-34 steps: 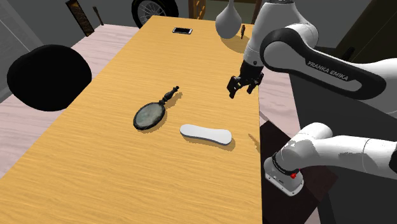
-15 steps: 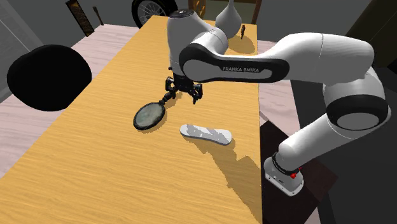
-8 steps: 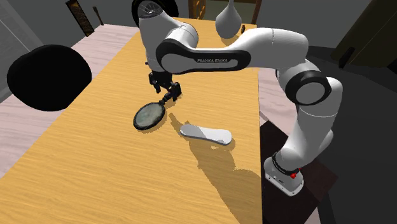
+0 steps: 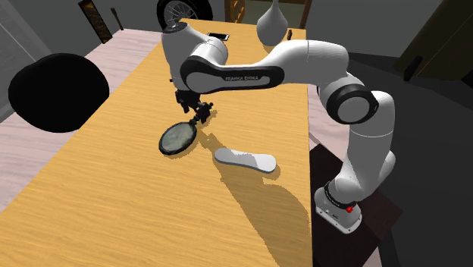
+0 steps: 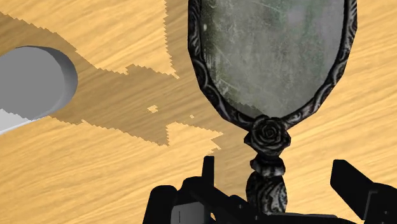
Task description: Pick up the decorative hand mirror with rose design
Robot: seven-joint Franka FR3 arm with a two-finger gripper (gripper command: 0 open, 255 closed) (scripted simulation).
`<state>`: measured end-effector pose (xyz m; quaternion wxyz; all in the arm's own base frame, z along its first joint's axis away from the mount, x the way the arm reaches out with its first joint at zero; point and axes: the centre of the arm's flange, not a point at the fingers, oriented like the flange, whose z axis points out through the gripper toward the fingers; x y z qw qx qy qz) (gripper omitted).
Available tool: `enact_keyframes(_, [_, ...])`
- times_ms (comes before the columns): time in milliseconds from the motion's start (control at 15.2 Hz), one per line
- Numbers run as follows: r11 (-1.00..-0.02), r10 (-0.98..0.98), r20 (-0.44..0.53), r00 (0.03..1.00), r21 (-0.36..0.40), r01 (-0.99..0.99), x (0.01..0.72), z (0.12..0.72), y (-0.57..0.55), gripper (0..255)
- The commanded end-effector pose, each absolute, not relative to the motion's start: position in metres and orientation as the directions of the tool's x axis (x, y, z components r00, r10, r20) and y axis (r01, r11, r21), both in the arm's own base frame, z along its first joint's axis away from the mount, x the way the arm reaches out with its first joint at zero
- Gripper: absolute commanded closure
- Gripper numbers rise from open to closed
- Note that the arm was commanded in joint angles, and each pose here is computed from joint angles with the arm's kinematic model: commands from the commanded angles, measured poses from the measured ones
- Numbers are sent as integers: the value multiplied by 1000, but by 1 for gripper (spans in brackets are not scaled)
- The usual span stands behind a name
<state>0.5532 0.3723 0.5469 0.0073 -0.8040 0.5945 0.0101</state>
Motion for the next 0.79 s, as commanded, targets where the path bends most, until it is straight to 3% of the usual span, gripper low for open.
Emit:
enact_keyframes(0, [-292, -956, -25, 292, 0, -956, 553, 539, 372, 0])
enact_keyframes(132, [-292, -956, -25, 292, 0, -956, 553, 539, 372, 0])
enact_keyframes(198, [-292, -956, -25, 292, 0, -956, 553, 539, 372, 255])
enact_keyframes(726, [-292, -956, -25, 292, 0, -956, 553, 539, 372, 255])
